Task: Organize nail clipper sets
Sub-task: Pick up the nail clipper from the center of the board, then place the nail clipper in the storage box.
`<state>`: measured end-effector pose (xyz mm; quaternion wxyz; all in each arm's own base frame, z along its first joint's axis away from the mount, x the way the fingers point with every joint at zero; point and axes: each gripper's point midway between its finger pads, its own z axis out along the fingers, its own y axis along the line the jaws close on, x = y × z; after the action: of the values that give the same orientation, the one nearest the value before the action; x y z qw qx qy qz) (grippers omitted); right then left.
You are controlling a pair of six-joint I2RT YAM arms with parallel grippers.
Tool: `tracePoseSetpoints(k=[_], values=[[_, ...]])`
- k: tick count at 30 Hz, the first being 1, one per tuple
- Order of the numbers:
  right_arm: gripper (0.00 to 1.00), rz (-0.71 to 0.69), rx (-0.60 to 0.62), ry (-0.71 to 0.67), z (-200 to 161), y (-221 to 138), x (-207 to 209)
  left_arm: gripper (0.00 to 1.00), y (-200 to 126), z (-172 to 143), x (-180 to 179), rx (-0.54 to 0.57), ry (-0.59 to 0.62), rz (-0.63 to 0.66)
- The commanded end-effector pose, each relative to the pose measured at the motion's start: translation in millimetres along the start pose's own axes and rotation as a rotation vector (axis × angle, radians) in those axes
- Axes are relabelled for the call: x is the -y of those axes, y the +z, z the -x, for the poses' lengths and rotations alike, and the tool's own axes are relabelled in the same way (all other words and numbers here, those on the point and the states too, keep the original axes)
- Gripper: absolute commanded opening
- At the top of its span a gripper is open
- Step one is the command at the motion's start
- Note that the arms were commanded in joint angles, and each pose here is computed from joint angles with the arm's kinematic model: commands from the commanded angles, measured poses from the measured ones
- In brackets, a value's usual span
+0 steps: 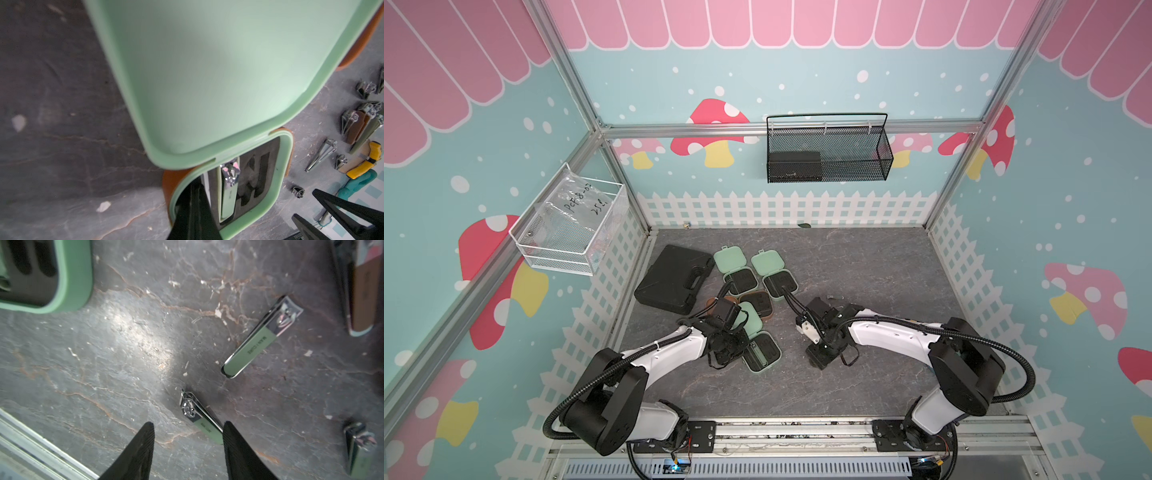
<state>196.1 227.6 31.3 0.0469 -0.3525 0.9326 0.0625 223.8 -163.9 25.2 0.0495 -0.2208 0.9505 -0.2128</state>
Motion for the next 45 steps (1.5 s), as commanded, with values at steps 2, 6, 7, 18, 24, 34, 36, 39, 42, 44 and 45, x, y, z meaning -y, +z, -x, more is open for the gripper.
tracePoseSetpoints(k=[2,6,7,18,24,34,36,39,42,44,45], values=[[0.57,-0.097,-0.058,-0.010,-6.0,1.1,15.0,0.00,7.2,-3.5,-14.3,-0.010,-0.026,0.067],[0.55,-0.098,-0.084,-0.017,-8.6,9.3,15.4,0.00,8.5,-3.8,-14.2,-0.014,-0.027,0.067],[0.54,-0.097,-0.089,-0.022,-9.1,11.6,15.3,0.00,8.9,-4.1,-14.8,-0.015,-0.028,0.069],[0.34,-0.063,-0.136,-0.035,-15.7,33.0,11.2,0.00,9.7,-3.8,-14.2,-0.016,-0.028,0.067],[0.06,-0.054,-0.153,-0.033,-18.4,37.0,9.8,0.00,10.1,-4.1,-14.2,-0.017,-0.026,0.068],[0.00,0.040,0.051,0.003,43.1,-16.3,-22.1,0.00,10.5,-5.1,-15.6,-0.014,-0.031,0.062],[0.00,0.102,0.119,0.006,64.7,-28.5,-38.6,0.00,10.8,-5.5,-16.1,-0.015,-0.031,0.061],[0.00,0.209,0.181,0.006,90.0,-34.7,-63.7,0.00,10.8,-5.3,-15.9,-0.013,-0.031,0.059],[0.00,0.282,0.206,0.013,108.8,-29.9,-79.4,0.00,11.6,-5.1,-15.8,-0.012,-0.031,0.056],[0.00,0.306,0.201,0.018,117.9,-22.8,-85.9,0.00,12.6,-5.4,-15.5,-0.016,-0.031,0.055],[0.00,0.315,0.193,0.015,121.6,-18.1,-89.3,0.00,13.1,-5.7,-15.7,-0.018,-0.030,0.056]])
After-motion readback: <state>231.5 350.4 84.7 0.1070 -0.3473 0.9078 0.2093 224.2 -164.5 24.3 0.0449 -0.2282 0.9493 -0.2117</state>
